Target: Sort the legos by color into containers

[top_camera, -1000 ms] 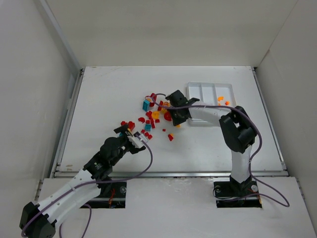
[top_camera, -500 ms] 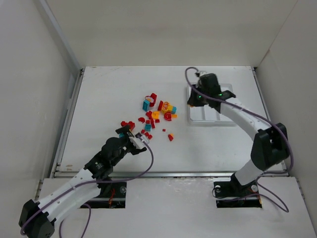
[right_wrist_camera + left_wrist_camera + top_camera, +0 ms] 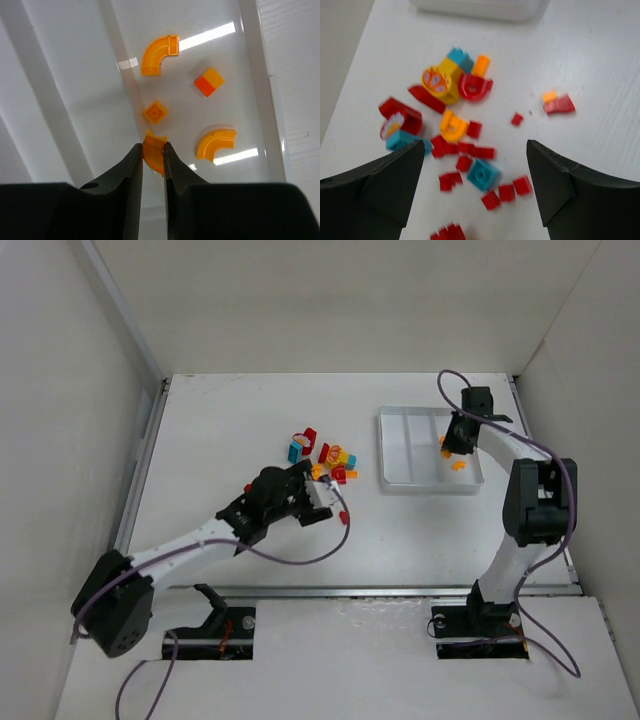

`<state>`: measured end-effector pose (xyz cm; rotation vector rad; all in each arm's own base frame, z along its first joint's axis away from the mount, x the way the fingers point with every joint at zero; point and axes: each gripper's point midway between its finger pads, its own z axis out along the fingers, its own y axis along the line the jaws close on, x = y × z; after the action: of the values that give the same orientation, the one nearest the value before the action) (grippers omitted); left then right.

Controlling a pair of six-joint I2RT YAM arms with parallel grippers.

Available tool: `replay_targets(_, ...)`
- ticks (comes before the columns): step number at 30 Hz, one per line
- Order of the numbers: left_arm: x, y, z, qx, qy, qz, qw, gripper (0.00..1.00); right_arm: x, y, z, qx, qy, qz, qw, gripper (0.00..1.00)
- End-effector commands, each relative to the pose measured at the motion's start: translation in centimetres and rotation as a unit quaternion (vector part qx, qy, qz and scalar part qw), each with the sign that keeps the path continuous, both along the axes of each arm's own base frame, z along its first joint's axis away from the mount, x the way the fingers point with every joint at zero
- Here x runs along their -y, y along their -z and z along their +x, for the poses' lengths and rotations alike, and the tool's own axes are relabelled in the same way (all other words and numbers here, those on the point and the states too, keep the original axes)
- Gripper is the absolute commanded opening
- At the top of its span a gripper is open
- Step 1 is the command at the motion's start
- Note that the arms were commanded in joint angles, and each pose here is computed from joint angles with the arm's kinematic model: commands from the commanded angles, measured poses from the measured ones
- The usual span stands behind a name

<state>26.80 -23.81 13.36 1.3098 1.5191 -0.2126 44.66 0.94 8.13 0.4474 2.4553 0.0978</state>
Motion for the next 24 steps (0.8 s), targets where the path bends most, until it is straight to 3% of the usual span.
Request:
replay_targets(1,4.4,-4.1,2.3,0.026,0.049,-0.052,0.997,0.78,0.5,-3.7,2.7,0.044,0.014,-0.017,0.999,0.07)
replay_targets(4,6.6,-5.9,4.2,0.065,0.088,-0.044,0.993,0.77,1.7,-3.5,3.4,0.041,0.023,-0.024,0.999,0.11)
replay_targets(6,8.4,-4.0,4.5,0.039,0.129,-0.025,0.991,0.71,2.2,-2.2,3.2,0.023,0.028,-0.024,0.999,0.20)
replay_targets(8,10.3,-4.2,6.3,0.032,0.149,-0.021,0.988,0.66,2.9,-1.7,3.1,0.018,0.032,-0.013,0.999,0.35)
replay_targets(9,10.9,-3.6,6.1,0.007,0.174,-0.024,0.984,0.62,2.6,-1.5,3.1,0.013,0.020,-0.009,1.000,0.55)
replay_targets(11,12.3,-4.8,7.2,0.002,0.205,-0.039,0.978,0.62,1.2,-1.4,2.8,0.006,-0.014,0.018,1.000,0.68)
replay_targets(12,12.5,-2.6,7.3,-0.024,0.227,-0.023,0.973,0.62,1.0,-1.3,3.0,0.007,-0.023,0.022,0.999,0.69)
replay_targets(16,13.8,-0.3,7.3,-0.050,0.297,0.003,0.953,0.62,1.0,-2.1,1.8,0.011,-0.026,0.017,0.999,0.74)
replay_targets(18,14.5,-0.5,7.8,-0.043,0.321,0.016,0.946,0.58,1.2,-2.5,1.3,0.012,-0.026,0.010,1.000,0.74)
replay_targets(19,14.0,1.8,7.2,-0.079,0.329,0.039,0.940,0.55,1.3,-3.2,1.1,0.018,-0.032,0.005,0.999,0.74)
replay_targets(22,13.9,3.0,7.3,-0.096,0.343,0.060,0.933,0.46,1.7,-3.8,0.5,0.024,-0.028,-0.007,0.999,0.74)
replay_targets(24,13.8,3.1,7.2,-0.097,0.350,0.068,0.929,0.44,1.7,-4.8,0.5,0.035,-0.028,-0.008,0.999,0.74)
